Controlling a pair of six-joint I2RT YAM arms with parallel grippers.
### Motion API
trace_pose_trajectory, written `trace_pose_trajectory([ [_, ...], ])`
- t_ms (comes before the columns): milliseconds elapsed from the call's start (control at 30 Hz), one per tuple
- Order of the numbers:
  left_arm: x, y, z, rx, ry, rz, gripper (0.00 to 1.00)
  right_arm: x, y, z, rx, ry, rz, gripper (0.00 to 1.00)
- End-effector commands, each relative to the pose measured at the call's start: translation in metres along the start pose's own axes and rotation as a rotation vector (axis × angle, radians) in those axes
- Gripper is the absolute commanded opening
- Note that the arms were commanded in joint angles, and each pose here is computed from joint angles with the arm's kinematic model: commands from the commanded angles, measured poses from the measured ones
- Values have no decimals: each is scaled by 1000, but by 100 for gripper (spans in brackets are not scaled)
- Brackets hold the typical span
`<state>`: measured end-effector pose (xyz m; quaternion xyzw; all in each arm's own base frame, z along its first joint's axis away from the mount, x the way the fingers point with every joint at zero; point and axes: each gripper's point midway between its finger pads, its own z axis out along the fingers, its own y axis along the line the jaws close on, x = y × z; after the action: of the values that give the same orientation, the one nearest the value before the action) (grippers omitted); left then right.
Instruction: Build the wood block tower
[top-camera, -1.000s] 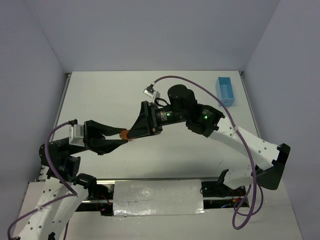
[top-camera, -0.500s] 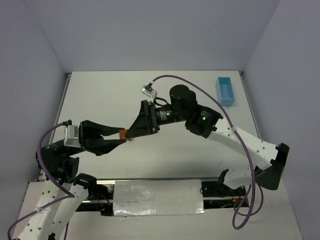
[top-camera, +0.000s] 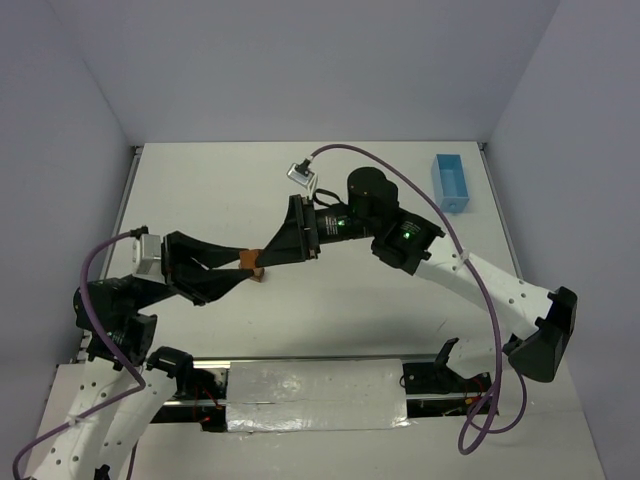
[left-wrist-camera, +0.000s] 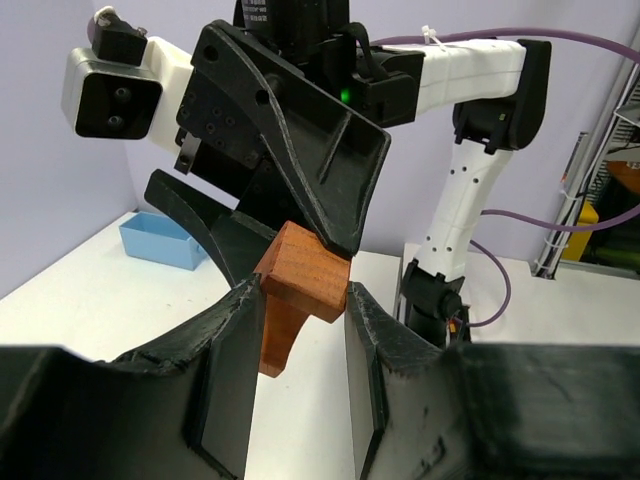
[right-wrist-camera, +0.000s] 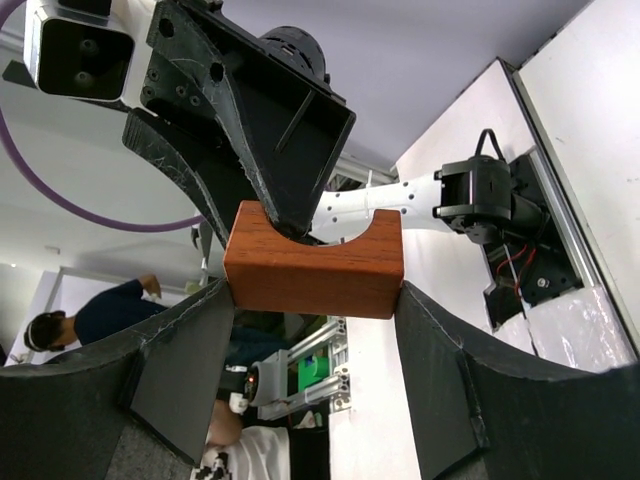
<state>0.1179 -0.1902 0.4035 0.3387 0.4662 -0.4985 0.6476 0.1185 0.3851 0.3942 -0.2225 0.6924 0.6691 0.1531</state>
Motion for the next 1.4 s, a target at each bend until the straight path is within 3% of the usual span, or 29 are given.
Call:
trace_pose_trajectory([
  [0, -26, -2, -1, -36, -87, 102, 0, 7, 22, -13, -86, 22, -61, 69],
  [200, -25, -9, -8, -32, -113, 183, 0, 10, 18, -13, -69, 34, -15, 69],
  [267, -24, -3, -6, -51, -92, 168, 0, 12, 19, -15, -68, 41, -25, 90],
  [333, -25, 1, -4, -61, -86, 151, 0, 10, 22, -18, -76, 21, -58, 100],
  [500, -27, 4, -2, -69, -96, 110, 0, 9, 19, -21, -68, 23, -88, 100],
  [600, -31, 13, -2, -130, -96, 67, 0, 0, 9, -33, -18, -17, -247, 100],
  [733, -44, 23, 1, -215, -108, -65, 0, -6, 16, -65, 32, -186, -748, 100],
  [867, -51, 23, 4, -258, -102, -257, 0, -10, 30, -92, 38, -353, -1039, 100],
  [967, -44, 21, 8, -246, -93, -446, 0, -14, 39, -95, 19, -386, -1113, 98],
  [1067, -34, 16, 13, -200, -73, -633, 0, -10, 54, -85, -76, -368, -1123, 90],
  [1367, -30, 12, 13, -143, -118, -729, 0, -25, 56, -33, -116, -339, -1004, 77],
])
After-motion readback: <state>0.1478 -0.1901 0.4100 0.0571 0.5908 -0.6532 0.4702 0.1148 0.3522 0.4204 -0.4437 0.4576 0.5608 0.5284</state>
